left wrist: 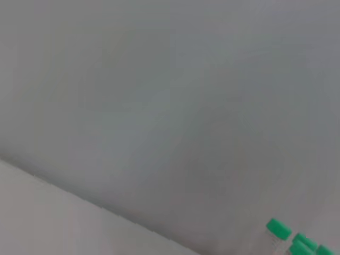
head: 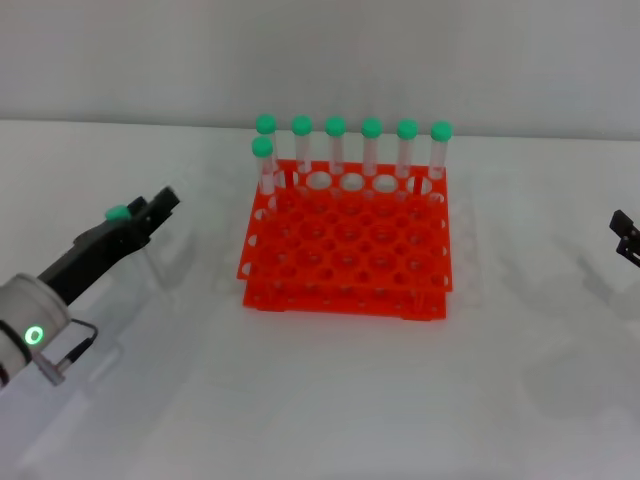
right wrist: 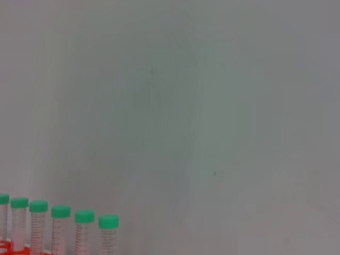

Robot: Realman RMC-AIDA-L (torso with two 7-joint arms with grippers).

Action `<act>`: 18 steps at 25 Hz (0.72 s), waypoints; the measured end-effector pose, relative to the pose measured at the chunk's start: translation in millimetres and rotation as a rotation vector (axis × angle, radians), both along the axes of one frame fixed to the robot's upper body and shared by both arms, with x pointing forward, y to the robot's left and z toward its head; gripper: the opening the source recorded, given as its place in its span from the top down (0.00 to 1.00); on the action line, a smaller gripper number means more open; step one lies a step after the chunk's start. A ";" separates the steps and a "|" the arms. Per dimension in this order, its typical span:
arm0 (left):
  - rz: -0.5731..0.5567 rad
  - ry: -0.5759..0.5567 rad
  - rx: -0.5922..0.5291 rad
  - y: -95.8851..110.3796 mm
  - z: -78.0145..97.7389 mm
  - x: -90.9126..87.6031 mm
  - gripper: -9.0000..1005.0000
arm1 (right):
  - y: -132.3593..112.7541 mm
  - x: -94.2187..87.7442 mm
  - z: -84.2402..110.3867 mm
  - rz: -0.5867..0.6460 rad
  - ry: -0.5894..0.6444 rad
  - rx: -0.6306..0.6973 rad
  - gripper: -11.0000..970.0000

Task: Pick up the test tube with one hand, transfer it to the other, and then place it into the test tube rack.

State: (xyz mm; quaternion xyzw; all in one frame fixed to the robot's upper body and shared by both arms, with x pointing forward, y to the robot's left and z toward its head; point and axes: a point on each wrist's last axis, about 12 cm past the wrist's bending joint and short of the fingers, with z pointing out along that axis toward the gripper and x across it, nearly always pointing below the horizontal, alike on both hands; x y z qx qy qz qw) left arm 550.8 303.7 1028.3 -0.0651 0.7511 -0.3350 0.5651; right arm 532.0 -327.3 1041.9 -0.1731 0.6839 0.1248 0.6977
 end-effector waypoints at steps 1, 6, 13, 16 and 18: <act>-0.007 -0.018 0.018 -3.5 1.0 1.5 0.69 | 0.4 0.2 0.1 0.001 -0.001 0.001 0.13; -0.017 -0.168 0.086 -17.8 10.2 4.3 0.44 | 1.0 1.0 0.8 0.002 -0.004 0.002 0.13; 0.024 -0.335 0.168 -24.1 15.5 -4.0 0.14 | 1.3 1.4 1.4 -0.002 -0.008 0.008 0.13; 0.038 -0.446 0.254 -29.9 17.6 -12.4 0.12 | 2.2 2.6 2.0 0.000 -0.010 0.010 0.13; 0.052 -0.506 0.297 -37.2 18.5 -17.3 0.11 | 2.8 3.0 1.9 0.001 -0.009 0.011 0.13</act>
